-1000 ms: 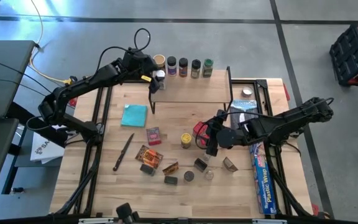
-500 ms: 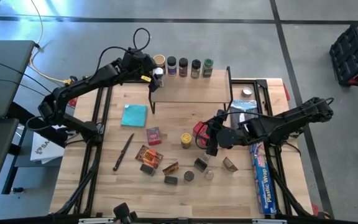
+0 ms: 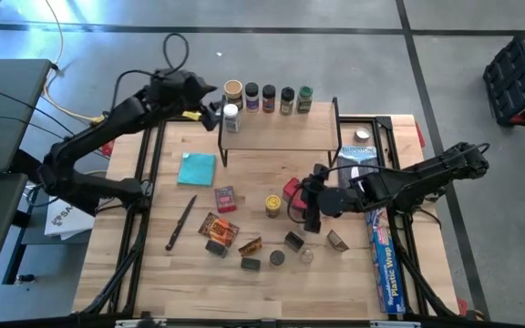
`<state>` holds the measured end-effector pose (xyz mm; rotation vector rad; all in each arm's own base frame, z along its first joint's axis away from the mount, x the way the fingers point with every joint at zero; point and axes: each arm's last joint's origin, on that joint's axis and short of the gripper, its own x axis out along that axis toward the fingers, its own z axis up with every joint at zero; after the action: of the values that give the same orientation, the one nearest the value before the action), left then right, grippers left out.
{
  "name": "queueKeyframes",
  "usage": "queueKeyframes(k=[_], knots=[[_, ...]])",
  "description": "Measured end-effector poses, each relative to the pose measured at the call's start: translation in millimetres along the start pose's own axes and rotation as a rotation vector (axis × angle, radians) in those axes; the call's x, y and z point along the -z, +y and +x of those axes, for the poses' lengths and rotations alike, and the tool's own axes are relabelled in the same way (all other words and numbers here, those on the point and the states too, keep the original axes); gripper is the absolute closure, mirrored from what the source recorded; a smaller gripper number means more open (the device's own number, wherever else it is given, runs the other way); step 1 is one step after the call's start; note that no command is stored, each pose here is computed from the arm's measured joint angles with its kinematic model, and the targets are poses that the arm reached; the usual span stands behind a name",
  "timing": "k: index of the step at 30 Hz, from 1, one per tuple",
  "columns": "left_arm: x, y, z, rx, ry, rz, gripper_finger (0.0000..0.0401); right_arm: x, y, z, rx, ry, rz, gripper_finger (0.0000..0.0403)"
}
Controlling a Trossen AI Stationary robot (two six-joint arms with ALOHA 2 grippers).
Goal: Shelf spices
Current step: Put the white seasoning bottle on the shelf
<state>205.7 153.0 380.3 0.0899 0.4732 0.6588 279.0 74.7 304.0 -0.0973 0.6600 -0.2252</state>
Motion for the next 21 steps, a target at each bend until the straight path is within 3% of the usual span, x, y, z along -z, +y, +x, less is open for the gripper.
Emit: queueKeyframes(k=[6,11,17,21], knots=[[-7.5,-13.4,-29.7,0.007,-0.057,0.010,0.0171,-3.2,3.2,-0.2,-0.093,-0.022,-0.054,0.0142],[-7.9,-37.6,-37.1,0.112,-0.046,0.010,0.0171,-5.6,6.7,-0.6,-0.201,-0.041,-0.111,0.0142],[18.0,-73.4,-9.6,0.258,0.083,0.012,0.0172,-6.6,1.7,1.9,-0.181,-0.041,-0.099,0.0142],[37.2,-84.8,18.6,0.186,0.200,0.056,0.0188,-7.2,-2.5,3.9,-0.168,-0.037,-0.074,0.0142]])
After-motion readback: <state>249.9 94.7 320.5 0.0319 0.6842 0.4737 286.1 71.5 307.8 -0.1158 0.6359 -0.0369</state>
